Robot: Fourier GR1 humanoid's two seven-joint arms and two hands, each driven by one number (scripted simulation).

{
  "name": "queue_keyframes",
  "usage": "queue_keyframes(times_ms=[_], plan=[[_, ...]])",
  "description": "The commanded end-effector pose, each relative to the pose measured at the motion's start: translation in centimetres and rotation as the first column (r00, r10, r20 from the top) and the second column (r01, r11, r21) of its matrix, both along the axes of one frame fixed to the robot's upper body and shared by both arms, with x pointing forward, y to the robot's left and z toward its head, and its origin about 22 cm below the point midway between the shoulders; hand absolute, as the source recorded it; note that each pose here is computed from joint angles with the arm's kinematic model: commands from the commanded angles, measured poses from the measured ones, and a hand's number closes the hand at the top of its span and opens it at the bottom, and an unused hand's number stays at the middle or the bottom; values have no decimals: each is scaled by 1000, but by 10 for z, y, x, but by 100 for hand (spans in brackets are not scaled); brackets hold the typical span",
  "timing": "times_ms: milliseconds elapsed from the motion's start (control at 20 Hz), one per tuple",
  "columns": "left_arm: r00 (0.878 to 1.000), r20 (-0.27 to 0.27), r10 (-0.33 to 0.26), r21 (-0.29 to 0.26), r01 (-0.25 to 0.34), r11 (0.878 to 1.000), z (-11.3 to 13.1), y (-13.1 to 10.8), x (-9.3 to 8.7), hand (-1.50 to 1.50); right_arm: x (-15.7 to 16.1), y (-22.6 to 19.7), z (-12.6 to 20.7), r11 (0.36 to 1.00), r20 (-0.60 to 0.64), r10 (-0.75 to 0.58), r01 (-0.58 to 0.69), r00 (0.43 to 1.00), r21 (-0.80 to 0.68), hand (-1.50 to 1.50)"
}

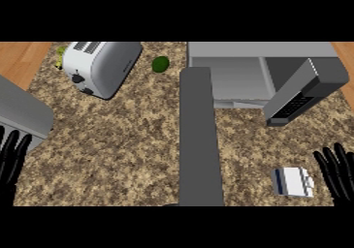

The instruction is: Pick up the milk, place it into the microwave and close the microwave

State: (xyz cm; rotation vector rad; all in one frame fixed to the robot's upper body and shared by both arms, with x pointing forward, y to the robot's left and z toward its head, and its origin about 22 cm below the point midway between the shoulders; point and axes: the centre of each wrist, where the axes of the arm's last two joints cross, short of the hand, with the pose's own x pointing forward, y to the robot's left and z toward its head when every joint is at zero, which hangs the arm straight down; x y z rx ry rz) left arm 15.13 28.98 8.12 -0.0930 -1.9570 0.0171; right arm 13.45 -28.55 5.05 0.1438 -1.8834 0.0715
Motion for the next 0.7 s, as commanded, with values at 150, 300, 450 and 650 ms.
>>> queue_keyframes(times_ms=[150,300,450,650], plan=[[1000,-4,-3,-5,3,1000,-3,9,2,-150,16,-13,-50,998,-64,-66,64,996,-25,-150],[1000,-2,-5,-16,5,1000,-11,1,-16,-150,-12,-47,-76,996,-76,-93,92,993,-17,-150],[1000,1,-10,-9,10,1000,-21,0,-12,-150,-12,-54,-66,993,-65,-106,103,992,-49,-150],[1000,-6,-16,-16,16,1000,-10,7,-11,-150,-11,-80,-90,994,-59,-102,100,993,-33,-150]])
